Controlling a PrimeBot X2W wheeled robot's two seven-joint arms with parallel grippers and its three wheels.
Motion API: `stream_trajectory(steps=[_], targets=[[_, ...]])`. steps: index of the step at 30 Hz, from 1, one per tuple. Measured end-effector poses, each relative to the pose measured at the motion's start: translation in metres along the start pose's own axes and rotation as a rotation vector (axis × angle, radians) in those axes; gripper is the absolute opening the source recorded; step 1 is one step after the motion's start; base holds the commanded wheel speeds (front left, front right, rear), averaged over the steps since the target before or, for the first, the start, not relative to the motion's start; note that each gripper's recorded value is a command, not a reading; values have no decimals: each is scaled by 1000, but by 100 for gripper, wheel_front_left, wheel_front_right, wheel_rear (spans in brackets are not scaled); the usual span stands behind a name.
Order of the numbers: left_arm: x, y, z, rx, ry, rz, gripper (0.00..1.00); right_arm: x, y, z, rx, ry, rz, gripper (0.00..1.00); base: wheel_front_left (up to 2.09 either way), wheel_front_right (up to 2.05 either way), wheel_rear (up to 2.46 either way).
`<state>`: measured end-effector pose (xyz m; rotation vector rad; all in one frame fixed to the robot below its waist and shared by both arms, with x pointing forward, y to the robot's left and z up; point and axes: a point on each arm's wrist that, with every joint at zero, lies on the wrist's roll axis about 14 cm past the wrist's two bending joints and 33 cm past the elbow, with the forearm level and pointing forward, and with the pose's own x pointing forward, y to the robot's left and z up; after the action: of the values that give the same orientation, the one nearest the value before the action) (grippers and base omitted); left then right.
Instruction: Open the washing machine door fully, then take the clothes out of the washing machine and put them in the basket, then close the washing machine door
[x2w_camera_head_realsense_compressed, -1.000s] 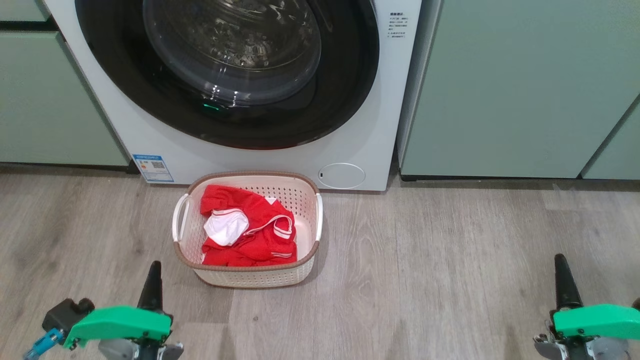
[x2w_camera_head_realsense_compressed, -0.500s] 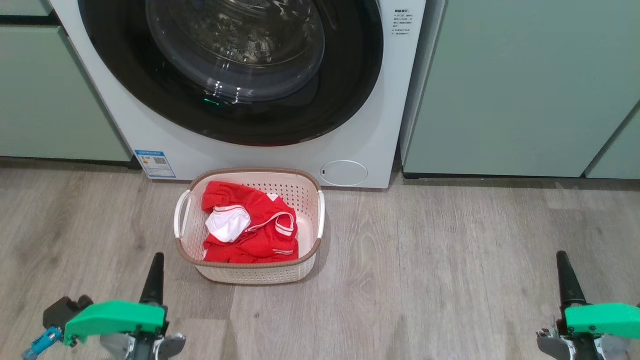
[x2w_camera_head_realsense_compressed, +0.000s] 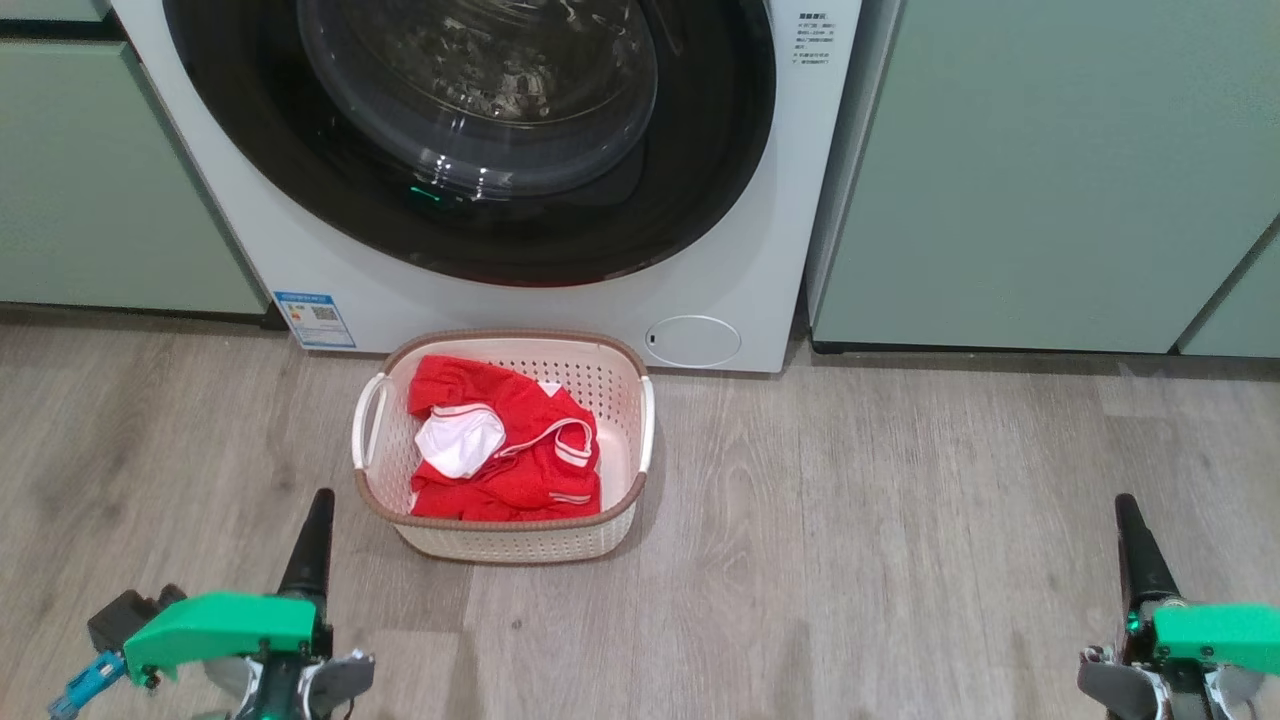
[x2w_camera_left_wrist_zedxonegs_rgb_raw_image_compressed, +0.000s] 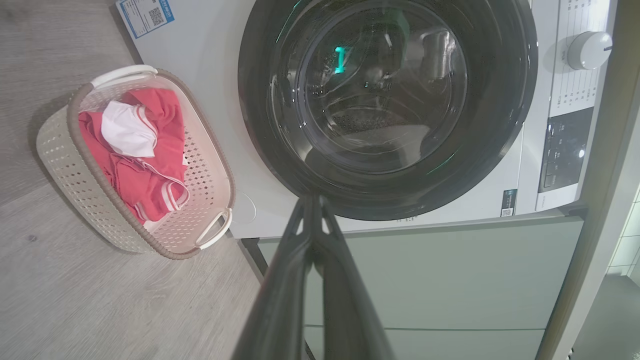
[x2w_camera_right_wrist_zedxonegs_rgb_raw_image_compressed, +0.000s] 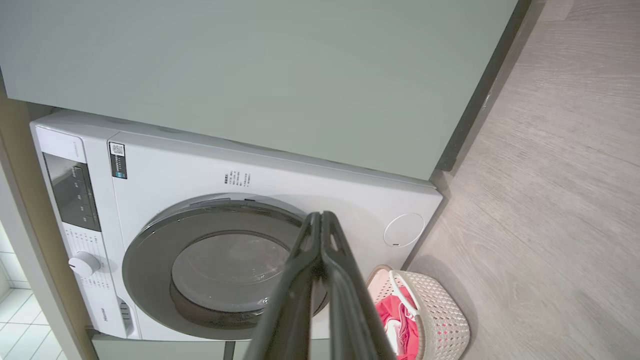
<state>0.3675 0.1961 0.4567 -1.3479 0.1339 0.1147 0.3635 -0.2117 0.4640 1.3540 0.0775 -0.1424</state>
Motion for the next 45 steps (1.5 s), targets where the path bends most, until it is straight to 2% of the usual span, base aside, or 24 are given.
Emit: stream_trajectory(steps=[21,45], targets=[[2,-19,0,-217,15,-68,0,8,14,-1,214,23,49,0,0,0,0],[2,-19,0,-219,15,-69,0,8,14,-1,215,23,49,0,0,0,0]])
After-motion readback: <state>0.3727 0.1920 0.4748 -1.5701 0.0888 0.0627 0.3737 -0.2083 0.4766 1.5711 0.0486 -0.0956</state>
